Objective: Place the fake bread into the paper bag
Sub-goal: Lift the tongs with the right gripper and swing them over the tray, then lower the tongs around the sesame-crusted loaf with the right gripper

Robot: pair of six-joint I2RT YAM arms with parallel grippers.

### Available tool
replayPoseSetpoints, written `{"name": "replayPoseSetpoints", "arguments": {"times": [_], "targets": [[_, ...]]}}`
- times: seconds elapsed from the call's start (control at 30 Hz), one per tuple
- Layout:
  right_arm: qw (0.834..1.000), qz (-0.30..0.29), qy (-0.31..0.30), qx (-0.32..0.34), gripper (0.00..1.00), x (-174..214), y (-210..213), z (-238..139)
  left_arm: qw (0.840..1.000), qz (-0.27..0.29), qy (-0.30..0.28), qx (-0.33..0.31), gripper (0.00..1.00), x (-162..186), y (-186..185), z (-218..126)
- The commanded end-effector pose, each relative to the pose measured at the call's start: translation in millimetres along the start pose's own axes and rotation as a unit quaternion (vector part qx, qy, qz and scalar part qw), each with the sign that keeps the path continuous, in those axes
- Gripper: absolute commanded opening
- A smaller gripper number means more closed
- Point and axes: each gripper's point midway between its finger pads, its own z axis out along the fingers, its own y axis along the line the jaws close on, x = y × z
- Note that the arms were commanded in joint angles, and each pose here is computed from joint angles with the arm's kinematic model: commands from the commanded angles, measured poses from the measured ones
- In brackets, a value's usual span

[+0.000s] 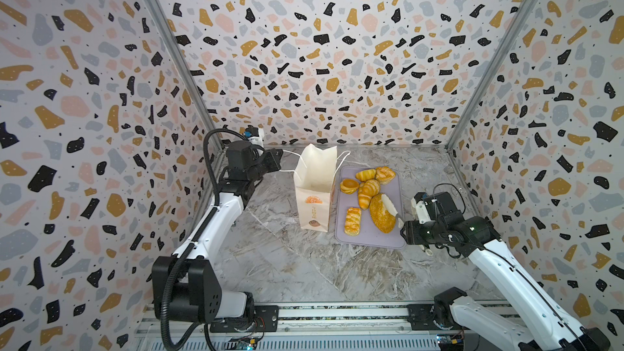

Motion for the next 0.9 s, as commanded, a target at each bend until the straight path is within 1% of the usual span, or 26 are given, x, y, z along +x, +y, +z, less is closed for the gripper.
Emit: {"name": "replayPoseSetpoints", "arguments": {"times": [0.0, 0.1, 0.2, 0.37, 0.47, 0.6, 0.77, 0.87], "targets": [[1.0, -0.003, 0.007, 0.014, 0.65, 1.3, -2.7, 2.4, 1.0, 0.02, -0.013, 0.007, 0.0, -7.5, -7.4, -5.0], [0.999, -0.015, 0.025, 0.014, 0.65, 4.5, 0.6, 11.0, 1.0, 0.015, -0.011, 0.018, 0.0, -6.1, -10.2, -3.5], [0.998, -0.039, 0.051, 0.011, 0.65, 7.5, 11.1, 18.0, 1.0, 0.007, -0.009, 0.026, 0.0, -4.1, -11.1, -1.3], [0.991, -0.086, 0.081, 0.058, 0.66, 2.1, 14.7, 23.2, 1.0, 0.0, -0.006, 0.02, 0.0, -3.5, -6.8, 0.6], [0.99, -0.092, 0.091, 0.062, 0.66, -0.7, 16.9, 28.5, 1.0, 0.0, -0.003, 0.015, 0.0, -1.2, -4.0, 2.0], [0.986, -0.089, 0.104, 0.098, 0.67, -0.1, 5.9, 37.5, 1.0, 0.001, -0.003, 0.014, 0.0, -1.8, -4.1, 1.4], [0.981, -0.088, 0.119, 0.122, 0.67, 0.1, 0.0, 46.7, 1.0, 0.004, -0.007, 0.014, 0.0, -4.2, -5.7, -1.5], [0.981, -0.089, 0.12, 0.123, 0.67, -1.9, 0.8, 51.0, 1.0, 0.006, -0.012, 0.013, 0.0, -4.8, -6.2, -2.8]]}}
